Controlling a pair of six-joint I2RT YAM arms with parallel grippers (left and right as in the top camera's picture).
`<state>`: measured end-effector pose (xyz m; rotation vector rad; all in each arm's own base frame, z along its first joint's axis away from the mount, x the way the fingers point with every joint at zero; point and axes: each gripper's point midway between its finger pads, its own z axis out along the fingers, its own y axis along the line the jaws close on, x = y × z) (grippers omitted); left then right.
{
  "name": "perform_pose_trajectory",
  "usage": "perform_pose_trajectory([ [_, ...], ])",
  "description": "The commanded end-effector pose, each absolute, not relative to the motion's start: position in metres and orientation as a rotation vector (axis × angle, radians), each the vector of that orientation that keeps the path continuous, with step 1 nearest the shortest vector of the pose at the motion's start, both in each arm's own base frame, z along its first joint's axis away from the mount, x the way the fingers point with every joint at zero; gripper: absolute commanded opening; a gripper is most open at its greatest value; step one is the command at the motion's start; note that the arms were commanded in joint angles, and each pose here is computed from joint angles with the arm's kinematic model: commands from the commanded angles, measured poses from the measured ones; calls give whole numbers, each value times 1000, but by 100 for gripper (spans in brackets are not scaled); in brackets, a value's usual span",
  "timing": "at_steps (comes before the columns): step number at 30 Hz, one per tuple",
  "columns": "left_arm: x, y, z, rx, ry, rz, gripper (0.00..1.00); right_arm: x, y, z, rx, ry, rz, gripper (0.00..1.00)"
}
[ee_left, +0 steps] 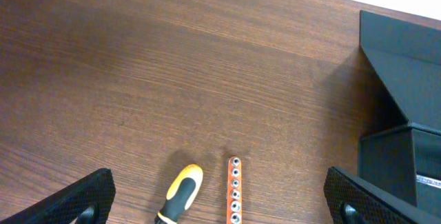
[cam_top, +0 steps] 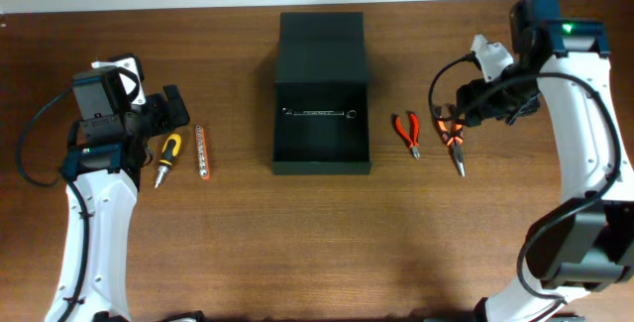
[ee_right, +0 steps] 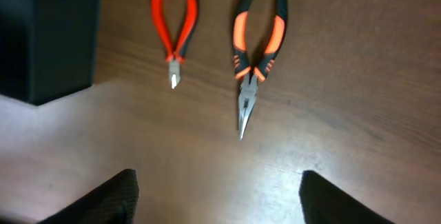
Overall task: Pack container
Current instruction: 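Move the right gripper over the orange-black needle-nose pliers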
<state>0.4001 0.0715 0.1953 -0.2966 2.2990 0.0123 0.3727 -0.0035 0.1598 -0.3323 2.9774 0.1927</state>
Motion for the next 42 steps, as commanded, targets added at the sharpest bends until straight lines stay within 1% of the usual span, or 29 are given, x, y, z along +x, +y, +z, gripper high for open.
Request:
perform_pose_trajectory([
  [1, 403, 76, 203, -316, 2277, 23, 99, 367, -4, 115, -334, 3052, 211, 99],
  [4, 403, 76, 203, -316, 2278, 23, 99, 371, -4, 88, -333, 3036, 206, 99],
  [8, 403, 76, 203, -316, 2277, 23, 99, 368, -4, 70, -322, 3039, 207, 99],
  [12, 404, 76, 203, -316, 2277, 23, 99, 376, 4, 67, -313, 2990, 274, 99],
  [15, 403, 76, 203, -316, 2277, 23, 99, 386, 4, 68, -314, 2950, 262, 99],
  [20, 404, 76, 203, -316, 2277, 23, 99, 394, -2, 63, -280, 2941, 207, 88],
  [23, 403, 76, 203, -316, 2277, 23, 99, 392, -11, 54, -220, 2982, 148, 87],
  [28, 403, 76, 203, -317, 2277, 23, 99, 388, -14, 31, -104, 3054, 134, 84],
  [33, 403, 76, 203, -316, 2277, 23, 99, 389, -15, 19, -57, 3073, 135, 82],
  [42, 403, 76, 203, -317, 2277, 23, 99, 382, -14, 1, -18, 3134, 146, 70],
])
